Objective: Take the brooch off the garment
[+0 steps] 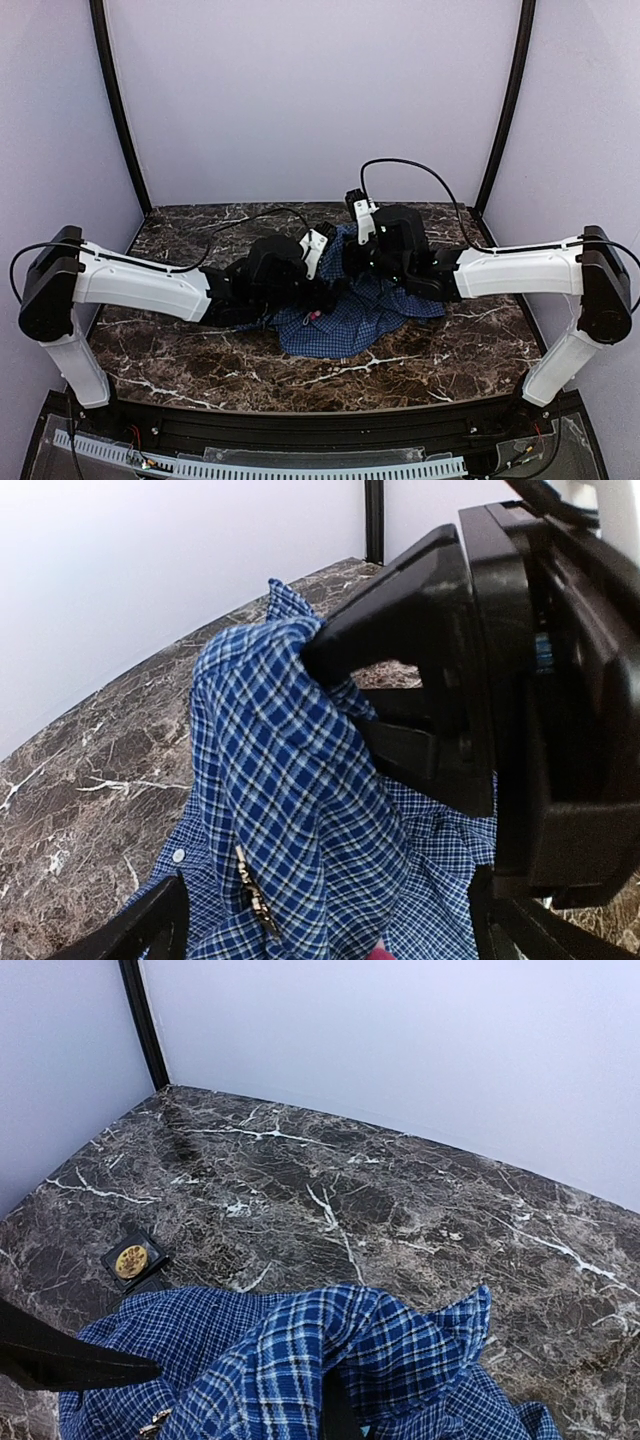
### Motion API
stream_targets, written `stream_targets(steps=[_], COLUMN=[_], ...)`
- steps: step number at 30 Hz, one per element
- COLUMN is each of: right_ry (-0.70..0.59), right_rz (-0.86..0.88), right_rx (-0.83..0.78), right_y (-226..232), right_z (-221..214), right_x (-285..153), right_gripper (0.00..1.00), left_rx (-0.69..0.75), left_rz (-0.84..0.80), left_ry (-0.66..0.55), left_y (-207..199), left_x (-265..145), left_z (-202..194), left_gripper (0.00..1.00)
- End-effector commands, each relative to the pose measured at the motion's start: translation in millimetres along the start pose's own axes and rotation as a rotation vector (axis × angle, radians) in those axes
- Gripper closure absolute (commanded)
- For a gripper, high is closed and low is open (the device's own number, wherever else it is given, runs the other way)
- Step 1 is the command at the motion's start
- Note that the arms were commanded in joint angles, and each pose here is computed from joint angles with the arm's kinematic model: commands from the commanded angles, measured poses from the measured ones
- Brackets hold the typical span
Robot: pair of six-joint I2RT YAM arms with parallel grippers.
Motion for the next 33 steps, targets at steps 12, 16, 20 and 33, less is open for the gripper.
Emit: stream_targets(steps=[12,16,20,33], right_ry=[-0.049,-0.018,0.013,0.177], right_rz=[0.011,0.034,0.082,0.291], right_rx=[0.064,0.042,0.010,0.021], right_y=[-5.4,-5.2,-4.2,-33.2], right_z=[40.5,38.5,34.5,28.4], right_x=[0.0,1.8,-3.8,8.8], right_gripper=[1.00,1.00,1.00,0.88], left_rx=[0.133,0.164,0.188,-0.006], left_rz=[0.139,0.138,0.094,-0.562], left_ry=[0.071,0.067,0.055,-0.155], left_y=[-0.8,-0.3,-0.7,-21.3], left_x=[30.0,29.2,22.7,-32.9], left_z=[-20.8,-16.9,-5.6,29.4], left_gripper=[0.40,0.75,0.98,0.99])
Point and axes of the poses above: each gripper's point midway between its finger pads, its own x axis out along the fingers, its own y axis along the line the jaws close on, z = x × y, the point moved 4 cm from there along -x, back along the fingers, and after that the axes turned 15 degrees about x, right-handed, at the moved point
